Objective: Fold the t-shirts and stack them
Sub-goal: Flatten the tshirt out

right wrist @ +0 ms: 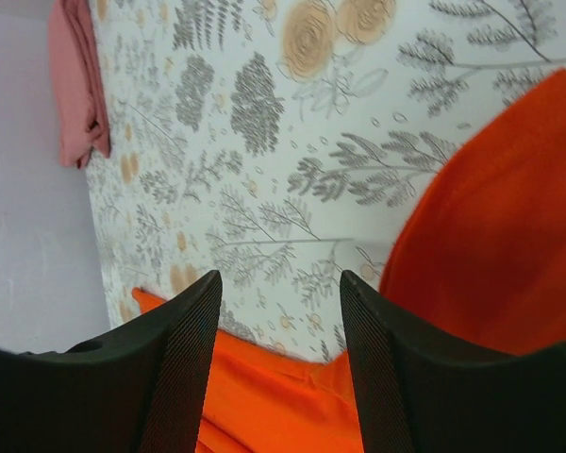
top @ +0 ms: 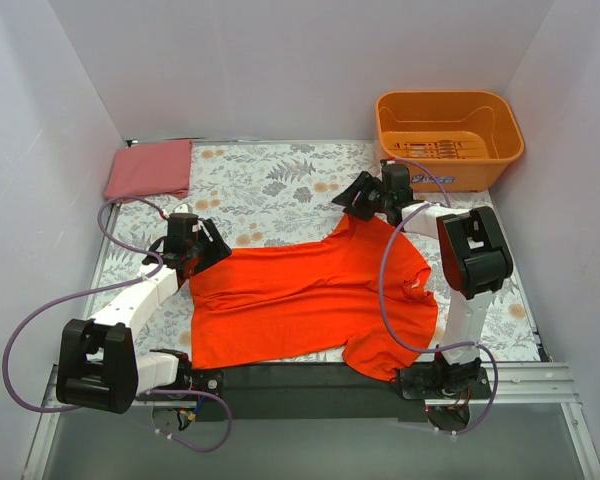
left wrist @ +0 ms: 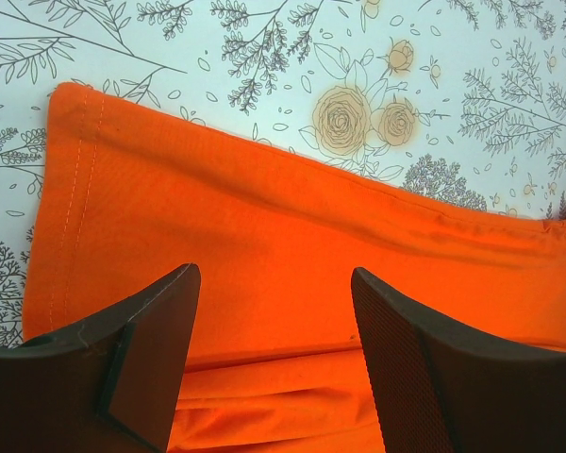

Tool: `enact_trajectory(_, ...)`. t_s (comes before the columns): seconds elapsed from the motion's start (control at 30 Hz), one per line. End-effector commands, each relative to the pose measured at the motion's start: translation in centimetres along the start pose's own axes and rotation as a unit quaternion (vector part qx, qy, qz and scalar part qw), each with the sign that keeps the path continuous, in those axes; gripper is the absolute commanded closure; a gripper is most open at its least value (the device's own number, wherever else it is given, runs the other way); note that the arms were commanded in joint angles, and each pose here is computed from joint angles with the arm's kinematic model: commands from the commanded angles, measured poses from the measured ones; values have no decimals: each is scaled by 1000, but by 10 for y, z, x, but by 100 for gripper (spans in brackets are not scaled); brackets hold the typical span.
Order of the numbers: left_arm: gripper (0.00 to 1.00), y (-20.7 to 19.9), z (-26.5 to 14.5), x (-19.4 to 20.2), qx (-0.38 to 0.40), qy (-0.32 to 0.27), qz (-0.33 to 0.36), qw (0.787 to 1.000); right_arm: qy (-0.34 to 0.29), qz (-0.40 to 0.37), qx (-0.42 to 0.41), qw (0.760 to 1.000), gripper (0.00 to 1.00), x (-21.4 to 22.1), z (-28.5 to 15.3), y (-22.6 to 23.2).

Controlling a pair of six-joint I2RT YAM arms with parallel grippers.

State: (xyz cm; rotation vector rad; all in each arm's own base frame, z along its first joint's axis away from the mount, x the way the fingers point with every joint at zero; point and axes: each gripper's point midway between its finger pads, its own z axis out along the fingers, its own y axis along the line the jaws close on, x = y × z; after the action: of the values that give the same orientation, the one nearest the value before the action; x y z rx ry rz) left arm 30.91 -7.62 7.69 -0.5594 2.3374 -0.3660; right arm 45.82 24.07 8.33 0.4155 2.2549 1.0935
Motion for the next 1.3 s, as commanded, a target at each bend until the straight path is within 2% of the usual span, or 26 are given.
enact_trajectory(0.0, 36, -1, 0, -4, 1, -8, 7, 1000, -12, -36, 2, 999, 41, 0, -21, 5)
enact_trajectory(0.2, 36, -3, 0, -2, 6, -3, 5, 1000, -57, -43, 64, 995, 39, 0, -45, -19)
enact_trajectory(0.87, 36, -5, -2, -3, 12, -4, 4, 1000, -34, -42, 88, 995, 38, 29, -14, -26)
enact_trajectory(1.27, 36, -11, -5, 0, 28, 2, 3, 1000, -15, -80, 6, 997, 38, 17, 27, 40)
